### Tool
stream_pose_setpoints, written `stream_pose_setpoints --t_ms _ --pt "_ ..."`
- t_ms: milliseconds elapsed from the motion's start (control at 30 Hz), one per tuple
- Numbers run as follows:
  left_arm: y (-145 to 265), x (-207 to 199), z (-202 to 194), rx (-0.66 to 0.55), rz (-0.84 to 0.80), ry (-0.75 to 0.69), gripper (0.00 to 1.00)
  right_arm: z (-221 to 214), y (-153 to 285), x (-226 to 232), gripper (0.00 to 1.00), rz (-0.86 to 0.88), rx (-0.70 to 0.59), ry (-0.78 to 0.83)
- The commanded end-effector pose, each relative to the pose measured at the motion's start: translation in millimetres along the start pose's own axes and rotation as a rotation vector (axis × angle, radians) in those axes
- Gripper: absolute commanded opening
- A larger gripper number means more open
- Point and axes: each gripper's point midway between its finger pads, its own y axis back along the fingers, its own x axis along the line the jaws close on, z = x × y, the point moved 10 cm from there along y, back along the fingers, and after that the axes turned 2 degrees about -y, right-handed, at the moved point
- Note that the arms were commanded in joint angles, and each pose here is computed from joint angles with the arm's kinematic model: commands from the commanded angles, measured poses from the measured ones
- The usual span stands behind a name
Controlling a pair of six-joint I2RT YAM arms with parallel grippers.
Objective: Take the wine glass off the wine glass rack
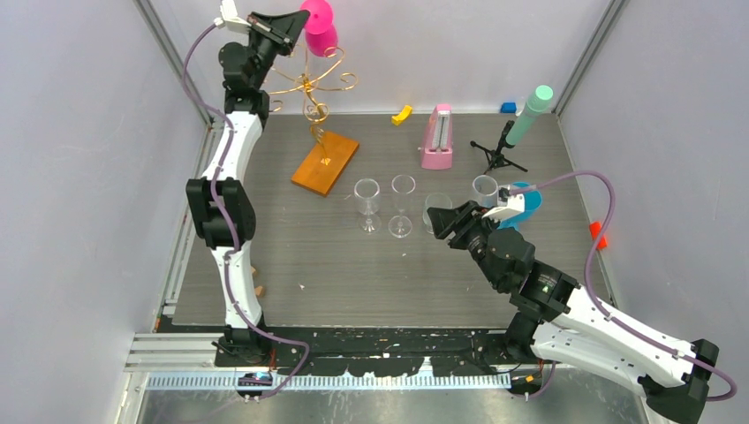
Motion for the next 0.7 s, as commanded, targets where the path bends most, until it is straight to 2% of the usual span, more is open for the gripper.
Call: stream_pose_setpoints --t_ms 0,133,267,367,667 --pt "3.8 -69.6 4.6 0.009 -0.287 -0.095 0.0 12.6 4.5 14.3 0.59 0.084 -0.024 -0.014" --pt "10.7 -87.3 -0.8 0.033 -0.359 -0.108 0.0 12.1 8.1 17.2 0.71 0.145 -0.008 -0.016" --pt "24.5 -104.9 -5.4 0.04 -0.422 -0.043 0.0 14.1 11.5 18.6 0.77 0.175 -0.013 -0.036" --pt "40.9 -125.9 -10.7 0.045 -0.479 0.0 0.0 20.2 15.8 21.6 0.79 0.203 -0.036 -0.065" --pt "98.2 -181.7 -18.6 0.027 -0.506 0.218 0.0 38.9 23.7 46.3 0.81 0.352 -0.072 -0.179"
